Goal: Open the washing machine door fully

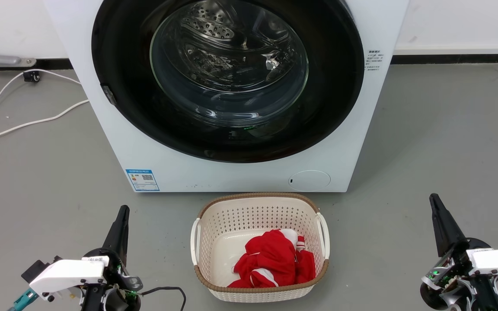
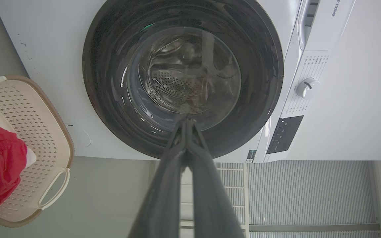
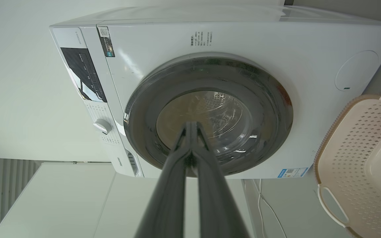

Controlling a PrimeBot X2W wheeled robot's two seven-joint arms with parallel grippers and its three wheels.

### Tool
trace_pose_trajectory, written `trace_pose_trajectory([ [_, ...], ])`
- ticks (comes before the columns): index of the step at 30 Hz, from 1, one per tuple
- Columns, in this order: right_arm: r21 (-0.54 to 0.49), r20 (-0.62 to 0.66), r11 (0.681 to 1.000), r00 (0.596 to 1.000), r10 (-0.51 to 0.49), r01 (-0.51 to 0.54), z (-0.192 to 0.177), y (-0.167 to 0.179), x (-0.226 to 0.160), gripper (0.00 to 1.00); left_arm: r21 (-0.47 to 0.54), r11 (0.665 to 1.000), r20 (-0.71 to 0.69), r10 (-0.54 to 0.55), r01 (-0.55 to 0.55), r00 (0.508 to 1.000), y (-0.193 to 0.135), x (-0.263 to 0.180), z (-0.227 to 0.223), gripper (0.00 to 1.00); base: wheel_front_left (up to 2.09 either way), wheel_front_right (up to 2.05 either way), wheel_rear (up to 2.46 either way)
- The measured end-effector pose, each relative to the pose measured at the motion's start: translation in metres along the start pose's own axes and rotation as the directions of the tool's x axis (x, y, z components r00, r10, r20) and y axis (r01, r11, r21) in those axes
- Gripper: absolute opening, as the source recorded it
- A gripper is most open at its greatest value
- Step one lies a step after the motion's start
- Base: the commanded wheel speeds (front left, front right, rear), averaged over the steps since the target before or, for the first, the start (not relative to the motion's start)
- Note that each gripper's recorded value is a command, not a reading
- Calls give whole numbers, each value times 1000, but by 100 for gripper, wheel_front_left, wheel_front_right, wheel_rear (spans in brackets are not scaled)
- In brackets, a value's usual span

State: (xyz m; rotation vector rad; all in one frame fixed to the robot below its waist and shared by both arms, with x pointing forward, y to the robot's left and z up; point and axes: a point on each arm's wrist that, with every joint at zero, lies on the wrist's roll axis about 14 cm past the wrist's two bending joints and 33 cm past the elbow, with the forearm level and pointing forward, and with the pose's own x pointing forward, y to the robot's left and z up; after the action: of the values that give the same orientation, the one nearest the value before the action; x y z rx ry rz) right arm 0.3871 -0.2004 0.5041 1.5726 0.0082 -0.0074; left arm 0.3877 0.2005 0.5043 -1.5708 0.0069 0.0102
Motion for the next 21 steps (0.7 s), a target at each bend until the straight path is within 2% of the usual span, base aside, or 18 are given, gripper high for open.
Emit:
trace_pose_trajectory([
  [15, -1, 2, 1000, 1000, 0, 0, 0, 0, 0, 0, 0, 1000, -1, 0, 0, 1000, 0, 0, 0, 0, 0, 0, 0],
  [16, -1, 2, 1000, 1000, -2, 2, 0, -1, 0, 100, -1, 1000, -1, 2, -2, 1000, 1, 0, 0, 100, 0, 0, 0],
  [21, 5, 8, 998, 998, -66, 66, 0, -23, -11, 100, -13, 998, 3, 66, -66, 998, 22, -10, -2, 100, 0, 0, 0],
])
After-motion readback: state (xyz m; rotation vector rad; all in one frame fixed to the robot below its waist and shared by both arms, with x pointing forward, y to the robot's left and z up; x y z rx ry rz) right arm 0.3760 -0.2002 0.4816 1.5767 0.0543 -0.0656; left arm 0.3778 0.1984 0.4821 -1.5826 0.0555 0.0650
